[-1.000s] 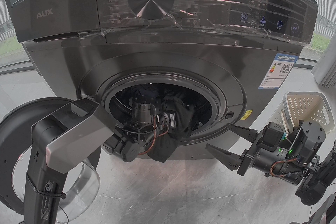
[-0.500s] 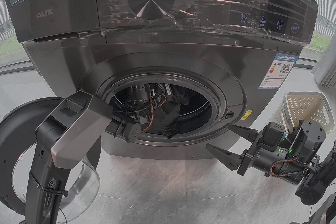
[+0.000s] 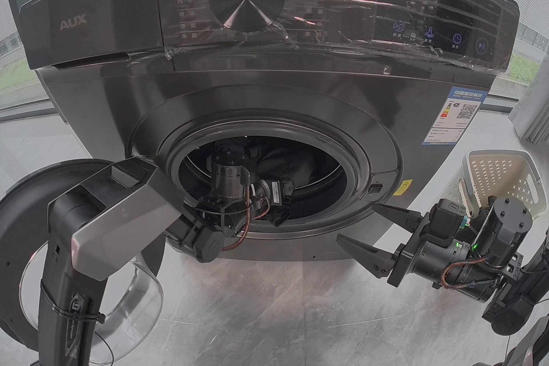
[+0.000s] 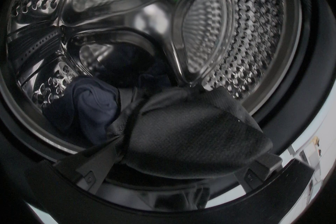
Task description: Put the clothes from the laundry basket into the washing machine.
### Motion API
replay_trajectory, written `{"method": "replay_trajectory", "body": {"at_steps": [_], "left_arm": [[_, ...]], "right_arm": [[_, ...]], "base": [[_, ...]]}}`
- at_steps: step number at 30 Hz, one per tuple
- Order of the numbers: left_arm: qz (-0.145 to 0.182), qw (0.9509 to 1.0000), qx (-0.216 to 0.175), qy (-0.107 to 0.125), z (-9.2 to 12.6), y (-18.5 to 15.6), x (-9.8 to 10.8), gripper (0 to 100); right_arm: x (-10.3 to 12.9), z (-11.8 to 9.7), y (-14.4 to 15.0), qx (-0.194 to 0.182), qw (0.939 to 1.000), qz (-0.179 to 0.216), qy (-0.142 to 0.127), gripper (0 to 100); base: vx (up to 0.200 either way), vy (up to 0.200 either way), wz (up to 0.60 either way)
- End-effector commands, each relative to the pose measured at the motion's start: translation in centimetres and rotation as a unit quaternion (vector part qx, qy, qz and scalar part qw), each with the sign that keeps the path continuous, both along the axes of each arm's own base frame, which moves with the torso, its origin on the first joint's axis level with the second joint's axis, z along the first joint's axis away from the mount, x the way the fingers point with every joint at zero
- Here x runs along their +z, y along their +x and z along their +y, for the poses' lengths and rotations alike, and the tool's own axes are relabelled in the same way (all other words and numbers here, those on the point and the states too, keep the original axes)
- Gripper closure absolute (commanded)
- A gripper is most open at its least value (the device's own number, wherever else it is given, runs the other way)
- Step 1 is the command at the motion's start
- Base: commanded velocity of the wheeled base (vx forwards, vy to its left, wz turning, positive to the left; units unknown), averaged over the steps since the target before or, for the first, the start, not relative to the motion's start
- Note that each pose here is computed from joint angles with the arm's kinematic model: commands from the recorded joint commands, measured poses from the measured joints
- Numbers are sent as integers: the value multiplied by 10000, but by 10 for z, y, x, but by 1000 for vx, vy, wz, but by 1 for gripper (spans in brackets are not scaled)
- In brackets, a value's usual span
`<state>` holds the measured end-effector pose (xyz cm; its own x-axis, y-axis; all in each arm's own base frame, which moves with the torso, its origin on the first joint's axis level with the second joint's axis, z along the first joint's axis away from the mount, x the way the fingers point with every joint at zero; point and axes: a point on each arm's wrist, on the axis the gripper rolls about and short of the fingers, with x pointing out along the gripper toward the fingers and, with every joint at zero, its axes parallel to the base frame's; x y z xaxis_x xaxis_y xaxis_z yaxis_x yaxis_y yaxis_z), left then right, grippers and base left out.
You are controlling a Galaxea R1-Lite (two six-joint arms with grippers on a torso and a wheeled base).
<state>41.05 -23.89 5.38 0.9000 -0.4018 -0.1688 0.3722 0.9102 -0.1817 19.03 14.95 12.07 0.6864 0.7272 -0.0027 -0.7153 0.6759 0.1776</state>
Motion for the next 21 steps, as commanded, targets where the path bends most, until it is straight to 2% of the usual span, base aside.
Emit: {"method": "replay_trajectory", "body": {"at_steps": [1,10,13,14,17,21], "left_arm": [[211,9993,-186,251,0,-16,-9,0],[367,9985,-170,369,-1,-11,-34,0],[338,9986,-152,377,0,-8,-36,0],[327,9984,-150,438,1,-8,-40,100],[297,9983,-152,470,1,-6,-41,100],[182,9990,-150,372,-2,-3,-34,100]], "right_arm": [[0,0,0,9,10000,1,-1,0],[0,0,0,9,10000,-5,3,0],[0,0,0,9,10000,-5,3,0],[1,0,0,9,10000,-12,8,0],[1,0,-1,9,10000,-18,13,0],[1,0,0,9,10000,-24,17,0]], "base": [[0,0,0],[0,0,0],[0,0,0],[0,0,0],[0,0,0],[0,0,0]]}}
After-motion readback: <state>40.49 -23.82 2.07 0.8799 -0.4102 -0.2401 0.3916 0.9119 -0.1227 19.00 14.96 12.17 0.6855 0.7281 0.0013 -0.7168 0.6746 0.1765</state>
